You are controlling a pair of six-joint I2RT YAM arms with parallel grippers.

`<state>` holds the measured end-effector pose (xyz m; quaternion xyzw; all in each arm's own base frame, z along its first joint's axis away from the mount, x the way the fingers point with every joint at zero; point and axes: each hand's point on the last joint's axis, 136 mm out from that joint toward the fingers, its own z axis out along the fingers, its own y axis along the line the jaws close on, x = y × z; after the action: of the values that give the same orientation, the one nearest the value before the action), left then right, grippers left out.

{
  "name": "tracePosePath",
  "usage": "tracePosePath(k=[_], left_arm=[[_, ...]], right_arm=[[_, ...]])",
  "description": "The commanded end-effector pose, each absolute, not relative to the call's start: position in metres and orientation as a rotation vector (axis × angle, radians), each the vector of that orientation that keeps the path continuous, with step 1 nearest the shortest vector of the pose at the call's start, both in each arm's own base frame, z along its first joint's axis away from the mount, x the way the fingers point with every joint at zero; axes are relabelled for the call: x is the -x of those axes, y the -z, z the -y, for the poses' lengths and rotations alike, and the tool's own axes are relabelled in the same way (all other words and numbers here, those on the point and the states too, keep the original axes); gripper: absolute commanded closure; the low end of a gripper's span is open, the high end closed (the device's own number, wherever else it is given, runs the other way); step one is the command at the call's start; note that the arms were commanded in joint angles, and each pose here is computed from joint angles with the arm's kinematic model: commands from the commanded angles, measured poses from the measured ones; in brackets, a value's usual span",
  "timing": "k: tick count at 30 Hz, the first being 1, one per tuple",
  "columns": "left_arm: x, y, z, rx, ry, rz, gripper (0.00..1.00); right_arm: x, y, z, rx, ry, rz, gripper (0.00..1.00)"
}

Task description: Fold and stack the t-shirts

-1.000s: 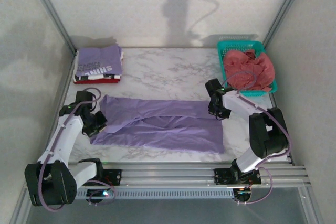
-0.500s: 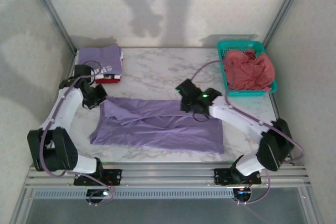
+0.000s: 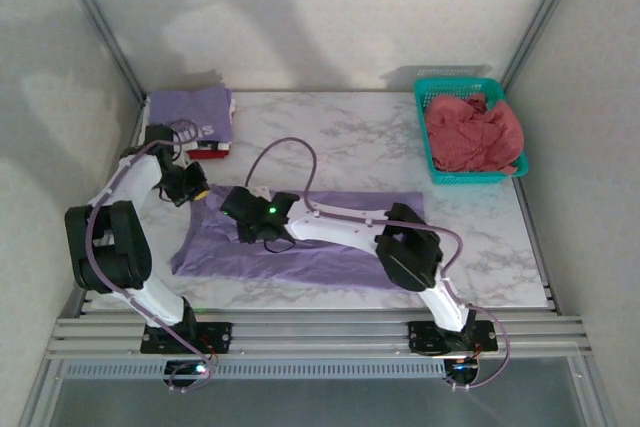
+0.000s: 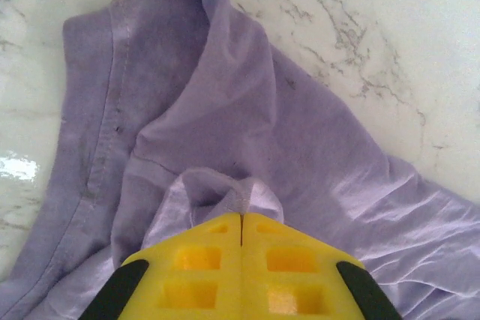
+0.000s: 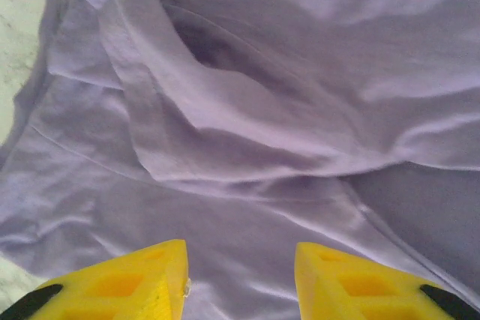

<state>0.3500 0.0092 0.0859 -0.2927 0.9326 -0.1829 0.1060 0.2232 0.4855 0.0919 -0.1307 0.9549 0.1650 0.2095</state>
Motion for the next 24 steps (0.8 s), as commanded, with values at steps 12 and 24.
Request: tracePosePath(k=[12, 24], left_arm=[[-0.353, -0.075, -0.019, 0.825, 0.646, -2.725, 1.00], [-0.354, -0.070, -0.016, 0.817, 0.677, -2.726, 1.00]], right_arm=[[-0.233, -0.049, -0.513, 0.176, -0.415, -2.731, 0.65], [-0.233, -0.044, -0.529, 0.177, -0.505, -2.739, 0.65]])
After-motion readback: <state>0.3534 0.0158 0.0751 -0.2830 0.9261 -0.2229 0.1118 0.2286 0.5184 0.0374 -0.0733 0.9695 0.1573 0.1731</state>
